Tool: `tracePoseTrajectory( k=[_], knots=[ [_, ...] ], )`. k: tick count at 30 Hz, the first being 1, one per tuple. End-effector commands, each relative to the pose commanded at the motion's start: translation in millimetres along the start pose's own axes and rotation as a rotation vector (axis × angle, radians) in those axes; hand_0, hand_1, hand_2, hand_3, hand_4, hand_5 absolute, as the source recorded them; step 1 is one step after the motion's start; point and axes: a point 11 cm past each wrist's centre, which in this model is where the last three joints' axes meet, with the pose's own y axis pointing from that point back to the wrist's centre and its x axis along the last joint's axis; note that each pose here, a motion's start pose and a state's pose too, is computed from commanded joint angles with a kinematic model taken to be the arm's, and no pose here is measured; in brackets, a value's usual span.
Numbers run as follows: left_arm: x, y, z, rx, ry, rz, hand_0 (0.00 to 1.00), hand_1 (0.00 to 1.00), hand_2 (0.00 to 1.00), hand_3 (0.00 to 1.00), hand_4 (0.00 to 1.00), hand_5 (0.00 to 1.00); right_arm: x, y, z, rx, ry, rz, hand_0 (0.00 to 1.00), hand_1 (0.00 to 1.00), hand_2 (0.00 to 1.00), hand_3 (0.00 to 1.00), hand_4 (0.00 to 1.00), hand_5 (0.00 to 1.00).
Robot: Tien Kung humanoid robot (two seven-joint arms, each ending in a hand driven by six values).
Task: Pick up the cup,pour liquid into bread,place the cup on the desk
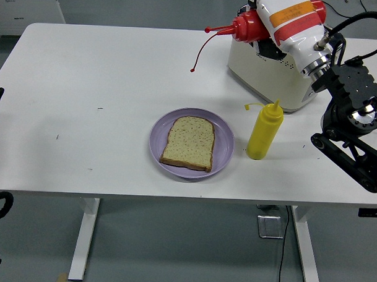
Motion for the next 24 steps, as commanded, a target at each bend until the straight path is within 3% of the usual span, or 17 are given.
tracePoseTrajectory(
  k=[3,8,12,16,24],
  knots=[
    [-0.1,0.1,-0.7,0.002,-0.001,0.0,0.832,0.845,0.857,0.736,0.668,0.998,22.8,4.3,13,-0.052,-0.175,0.119,0.027,0.079,0.246,0.356,0.719,0.083],
    [0.0,0.3,-1.1,0.004,-0.002,0.0,0.833,0.845,0.858,0.738,0.667,0.998,45.3,11.3,35,-0.097,-0.39,0.224,0.031,0.088,0.253,0.357,0.714,0.078],
    [0.3,0.6,-1.5,0.005,-0.003,0.0,0.834,0.846,0.857,0.74,0.669,0.998,49.7,24.8,66,-0.15,-0.552,0.252,0.032,0.094,0.257,0.355,0.697,0.074],
    [0.4,0.6,-1.2,0.004,-0.002,0.0,0.834,0.846,0.857,0.74,0.669,0.998,43.6,42.8,90,-0.253,-0.708,0.31,0.032,0.094,0.257,0.355,0.697,0.074],
    [-0.8,-0.2,-0.6,0.003,-0.001,-0.002,0.834,0.845,0.858,0.744,0.669,0.998,10.2,82.2,119,-0.481,-1.015,0.36,0.035,0.101,0.262,0.353,0.686,0.068]
  ],
)
